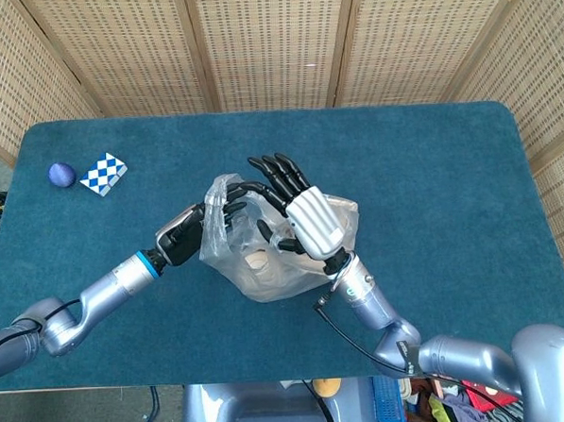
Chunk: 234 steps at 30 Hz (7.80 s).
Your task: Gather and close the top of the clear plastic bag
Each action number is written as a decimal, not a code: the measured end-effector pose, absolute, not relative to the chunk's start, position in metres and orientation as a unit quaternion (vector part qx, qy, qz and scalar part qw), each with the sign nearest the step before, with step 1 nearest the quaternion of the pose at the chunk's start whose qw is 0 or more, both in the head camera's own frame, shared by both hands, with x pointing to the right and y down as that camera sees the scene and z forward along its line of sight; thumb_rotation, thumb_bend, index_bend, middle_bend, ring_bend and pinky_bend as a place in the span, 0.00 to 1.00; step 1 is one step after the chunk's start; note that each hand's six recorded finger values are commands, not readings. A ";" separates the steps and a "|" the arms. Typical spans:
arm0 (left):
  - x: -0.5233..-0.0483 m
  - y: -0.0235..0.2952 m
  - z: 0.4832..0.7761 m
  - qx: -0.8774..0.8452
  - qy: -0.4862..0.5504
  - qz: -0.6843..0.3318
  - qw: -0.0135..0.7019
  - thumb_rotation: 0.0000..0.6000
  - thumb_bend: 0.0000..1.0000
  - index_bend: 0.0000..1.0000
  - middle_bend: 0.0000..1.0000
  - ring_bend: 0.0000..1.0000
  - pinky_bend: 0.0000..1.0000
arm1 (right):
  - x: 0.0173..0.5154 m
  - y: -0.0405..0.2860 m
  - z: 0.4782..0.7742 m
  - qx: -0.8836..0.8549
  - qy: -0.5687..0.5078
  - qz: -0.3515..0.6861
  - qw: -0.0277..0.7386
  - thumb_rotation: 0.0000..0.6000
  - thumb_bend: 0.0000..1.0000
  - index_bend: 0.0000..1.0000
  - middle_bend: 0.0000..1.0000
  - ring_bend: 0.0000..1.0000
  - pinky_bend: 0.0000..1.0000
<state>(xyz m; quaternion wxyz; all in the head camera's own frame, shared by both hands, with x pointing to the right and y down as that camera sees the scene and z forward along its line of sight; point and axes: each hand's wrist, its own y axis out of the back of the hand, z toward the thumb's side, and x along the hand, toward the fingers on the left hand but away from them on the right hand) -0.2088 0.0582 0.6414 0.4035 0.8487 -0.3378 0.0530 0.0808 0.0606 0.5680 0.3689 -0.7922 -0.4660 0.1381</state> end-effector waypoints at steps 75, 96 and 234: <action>-0.176 0.057 0.629 0.888 -0.212 0.024 0.408 0.19 0.12 0.22 0.15 0.15 0.17 | 0.092 0.028 0.541 -0.775 -0.482 0.163 0.375 1.00 0.56 0.18 0.08 0.00 0.00; -0.151 0.074 0.622 0.901 -0.184 0.018 0.392 0.25 0.13 0.22 0.14 0.15 0.16 | 0.084 0.023 0.543 -0.782 -0.476 0.170 0.363 1.00 0.56 0.18 0.09 0.00 0.00; -0.085 0.096 0.596 0.967 -0.227 0.020 0.113 0.89 0.15 0.00 0.00 0.03 0.09 | 0.057 0.020 0.521 -0.827 -0.419 0.172 0.334 1.00 0.56 0.18 0.11 0.00 0.00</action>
